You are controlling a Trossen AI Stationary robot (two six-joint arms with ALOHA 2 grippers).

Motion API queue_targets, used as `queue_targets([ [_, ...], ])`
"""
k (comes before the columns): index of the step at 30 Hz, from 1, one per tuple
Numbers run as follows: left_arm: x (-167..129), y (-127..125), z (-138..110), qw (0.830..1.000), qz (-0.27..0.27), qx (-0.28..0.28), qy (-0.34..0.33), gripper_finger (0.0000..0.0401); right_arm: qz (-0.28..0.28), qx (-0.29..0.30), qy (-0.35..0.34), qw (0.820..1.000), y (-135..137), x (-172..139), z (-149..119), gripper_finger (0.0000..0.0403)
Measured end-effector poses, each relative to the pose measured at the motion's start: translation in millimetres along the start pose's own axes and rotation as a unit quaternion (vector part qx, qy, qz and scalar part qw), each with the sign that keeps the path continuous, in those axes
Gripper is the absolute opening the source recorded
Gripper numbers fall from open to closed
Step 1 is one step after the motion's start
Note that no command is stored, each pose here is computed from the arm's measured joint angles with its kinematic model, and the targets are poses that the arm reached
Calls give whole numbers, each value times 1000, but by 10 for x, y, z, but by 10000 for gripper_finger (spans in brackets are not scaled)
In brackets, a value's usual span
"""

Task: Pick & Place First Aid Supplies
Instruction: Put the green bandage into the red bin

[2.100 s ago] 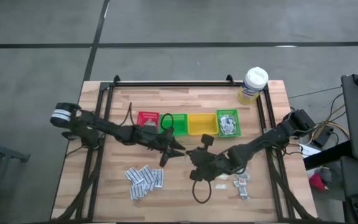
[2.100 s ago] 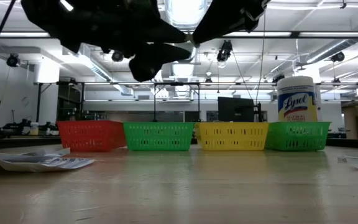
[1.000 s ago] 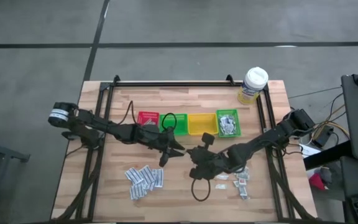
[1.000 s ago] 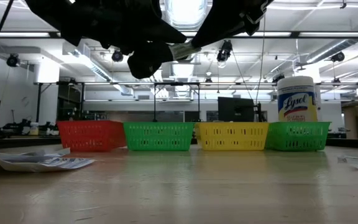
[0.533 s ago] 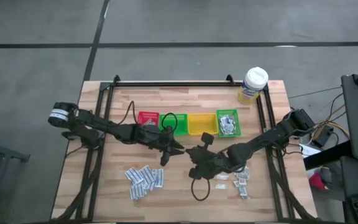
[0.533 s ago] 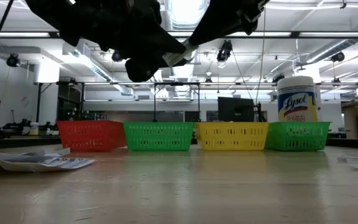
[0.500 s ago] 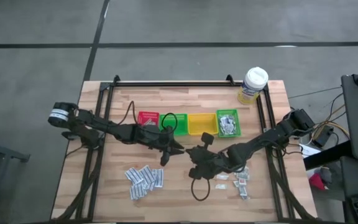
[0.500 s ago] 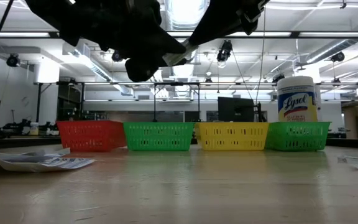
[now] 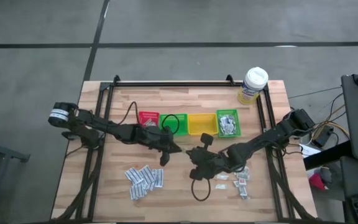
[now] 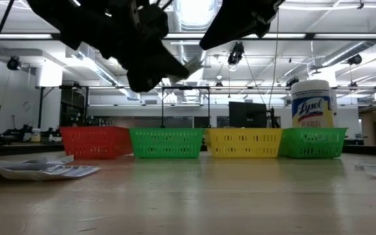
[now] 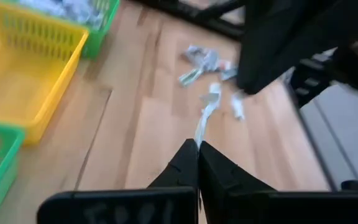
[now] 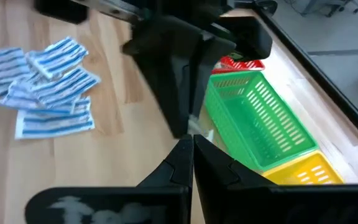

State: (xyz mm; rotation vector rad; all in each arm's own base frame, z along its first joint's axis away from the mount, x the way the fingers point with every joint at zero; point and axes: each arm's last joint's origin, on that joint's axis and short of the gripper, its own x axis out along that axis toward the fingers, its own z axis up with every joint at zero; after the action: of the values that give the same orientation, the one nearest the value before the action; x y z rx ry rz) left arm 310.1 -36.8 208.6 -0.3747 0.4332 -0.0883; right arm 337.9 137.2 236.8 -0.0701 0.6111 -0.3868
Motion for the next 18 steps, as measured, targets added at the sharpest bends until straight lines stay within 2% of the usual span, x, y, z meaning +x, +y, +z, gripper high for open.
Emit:
queue_targets([
  [4, -6, 50, -74, 998, 44, -9, 31, 1, 18, -10, 26, 999, 0, -9, -42, 26],
  [8, -61, 142, -155, 990, 125, -23, 68, 0, 14, 1, 60, 998, -19, -23, -115, 60],
  [13, -242, 264, -187, 965, 243, -42, 93, 0, 19, -3, 135, 991, -28, -91, -270, 92],
  [18, -499, 340, -129, 937, 334, -64, 83, 0, 2, -5, 177, 984, 11, -227, -413, 103],
])
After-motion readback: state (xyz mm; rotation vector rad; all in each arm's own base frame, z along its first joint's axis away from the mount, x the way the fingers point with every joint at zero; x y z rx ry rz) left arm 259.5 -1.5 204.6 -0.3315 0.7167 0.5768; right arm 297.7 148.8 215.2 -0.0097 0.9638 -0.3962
